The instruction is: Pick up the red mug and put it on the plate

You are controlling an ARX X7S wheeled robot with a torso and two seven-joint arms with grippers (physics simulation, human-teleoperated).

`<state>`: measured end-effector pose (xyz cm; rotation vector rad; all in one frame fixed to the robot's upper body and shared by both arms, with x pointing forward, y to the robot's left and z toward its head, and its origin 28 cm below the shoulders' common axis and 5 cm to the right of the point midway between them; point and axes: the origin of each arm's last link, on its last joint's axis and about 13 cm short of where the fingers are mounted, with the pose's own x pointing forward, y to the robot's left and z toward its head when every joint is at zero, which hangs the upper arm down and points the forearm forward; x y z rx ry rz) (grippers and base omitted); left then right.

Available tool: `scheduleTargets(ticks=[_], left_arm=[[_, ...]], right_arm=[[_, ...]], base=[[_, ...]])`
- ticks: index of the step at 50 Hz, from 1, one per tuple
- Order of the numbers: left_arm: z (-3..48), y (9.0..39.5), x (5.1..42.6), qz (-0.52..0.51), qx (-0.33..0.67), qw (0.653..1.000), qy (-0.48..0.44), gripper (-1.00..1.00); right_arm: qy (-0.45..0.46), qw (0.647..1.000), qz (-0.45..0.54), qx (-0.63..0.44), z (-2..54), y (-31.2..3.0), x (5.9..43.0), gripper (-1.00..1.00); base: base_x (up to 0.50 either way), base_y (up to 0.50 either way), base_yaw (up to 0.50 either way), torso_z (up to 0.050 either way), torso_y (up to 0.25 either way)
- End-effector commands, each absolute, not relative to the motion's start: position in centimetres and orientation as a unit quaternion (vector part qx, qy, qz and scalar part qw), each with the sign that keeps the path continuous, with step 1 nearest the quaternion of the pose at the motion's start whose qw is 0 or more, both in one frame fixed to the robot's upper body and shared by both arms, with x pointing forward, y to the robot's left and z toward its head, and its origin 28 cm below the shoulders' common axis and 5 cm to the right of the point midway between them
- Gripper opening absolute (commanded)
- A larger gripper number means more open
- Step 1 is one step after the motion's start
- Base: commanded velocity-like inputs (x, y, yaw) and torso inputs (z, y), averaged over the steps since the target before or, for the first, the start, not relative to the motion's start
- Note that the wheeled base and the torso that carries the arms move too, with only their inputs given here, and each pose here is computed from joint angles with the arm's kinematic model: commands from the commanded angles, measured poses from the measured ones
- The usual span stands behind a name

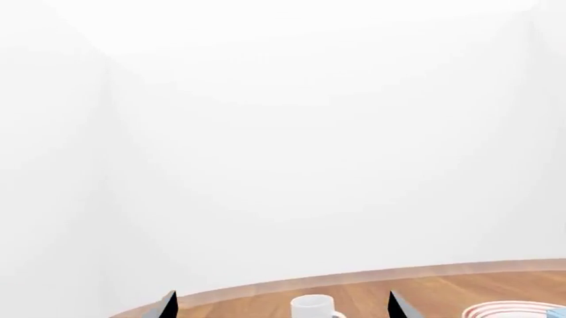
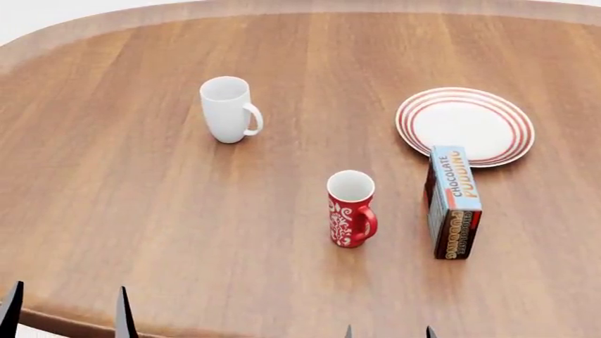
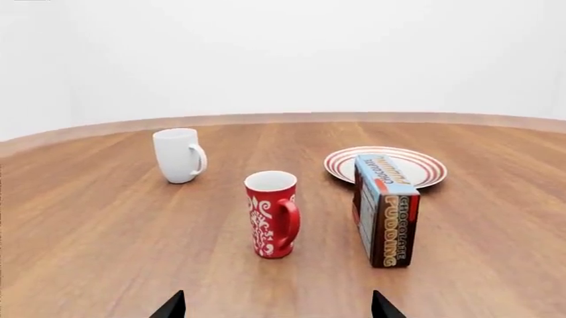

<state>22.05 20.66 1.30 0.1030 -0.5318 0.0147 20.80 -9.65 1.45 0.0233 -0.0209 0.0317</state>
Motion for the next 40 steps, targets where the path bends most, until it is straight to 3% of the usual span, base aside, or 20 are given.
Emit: scheduleTargets(ticks=[1,40], left_arm=[[1.3,20.66,22.05,0.006,0.051,0.963,-0.263,1.0],[1.3,20.65,22.06,0.006,0.05,0.963,-0.265,1.0]], right_arm=[[-0.012,1.0,0.016,0.015,1.51,-9.66,20.77,1.0],[-0.01,1.0,0.015,0.015,1.41,-9.72,20.88,1.0]], base=[[0.0,0.0,0.0,0.0,0.0],[0.13,0.0,0.0,0.0,0.0]])
